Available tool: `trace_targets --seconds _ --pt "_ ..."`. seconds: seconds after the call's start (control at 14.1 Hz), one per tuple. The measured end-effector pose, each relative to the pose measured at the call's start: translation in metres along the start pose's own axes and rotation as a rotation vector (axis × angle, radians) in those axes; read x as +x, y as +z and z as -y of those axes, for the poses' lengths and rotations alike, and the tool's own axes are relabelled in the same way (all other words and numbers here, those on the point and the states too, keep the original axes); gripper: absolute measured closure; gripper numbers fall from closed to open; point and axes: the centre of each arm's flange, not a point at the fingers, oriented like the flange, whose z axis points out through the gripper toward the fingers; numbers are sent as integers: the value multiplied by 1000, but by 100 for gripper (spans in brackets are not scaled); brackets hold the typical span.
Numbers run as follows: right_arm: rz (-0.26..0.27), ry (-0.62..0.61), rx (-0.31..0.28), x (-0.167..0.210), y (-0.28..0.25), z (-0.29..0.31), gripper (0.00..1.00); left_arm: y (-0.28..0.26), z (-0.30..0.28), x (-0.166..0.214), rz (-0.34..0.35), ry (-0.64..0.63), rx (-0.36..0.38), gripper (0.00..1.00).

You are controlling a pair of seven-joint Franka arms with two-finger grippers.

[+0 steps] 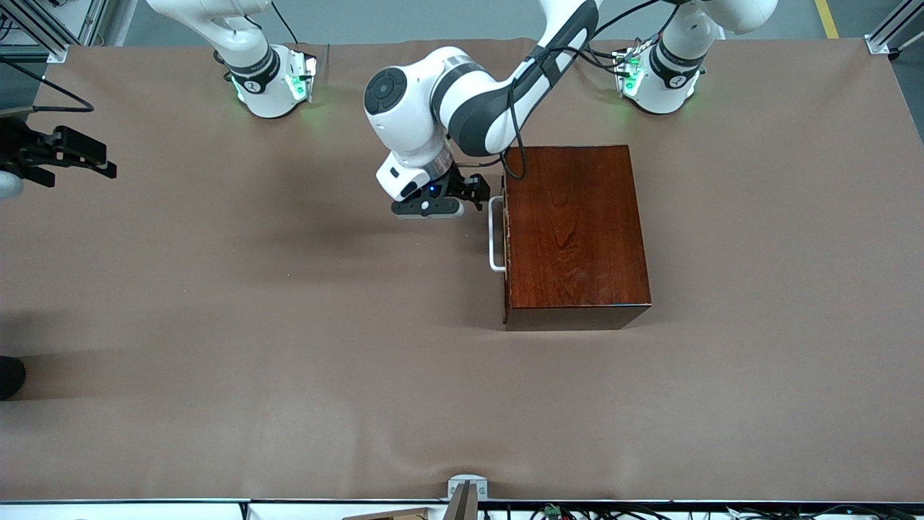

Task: Open drawer, take yellow block, close drawer
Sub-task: 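Lower the left gripper and hook the white drawer handle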

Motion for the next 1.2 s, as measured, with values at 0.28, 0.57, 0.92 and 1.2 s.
trace_targets --seconds 0.28,0.57,0.92,1.2 --pt "0 0 0 0 0 0 0 13 0 4 -38 14 60 0" --pt "0 0 0 0 0 0 0 39 0 10 -23 7 96 0" --pt "0 1 0 0 0 0 0 52 -1 12 -17 -80 112 0" --pt "-1 15 1 -1 0 -8 0 71 -3 14 -11 -133 127 0"
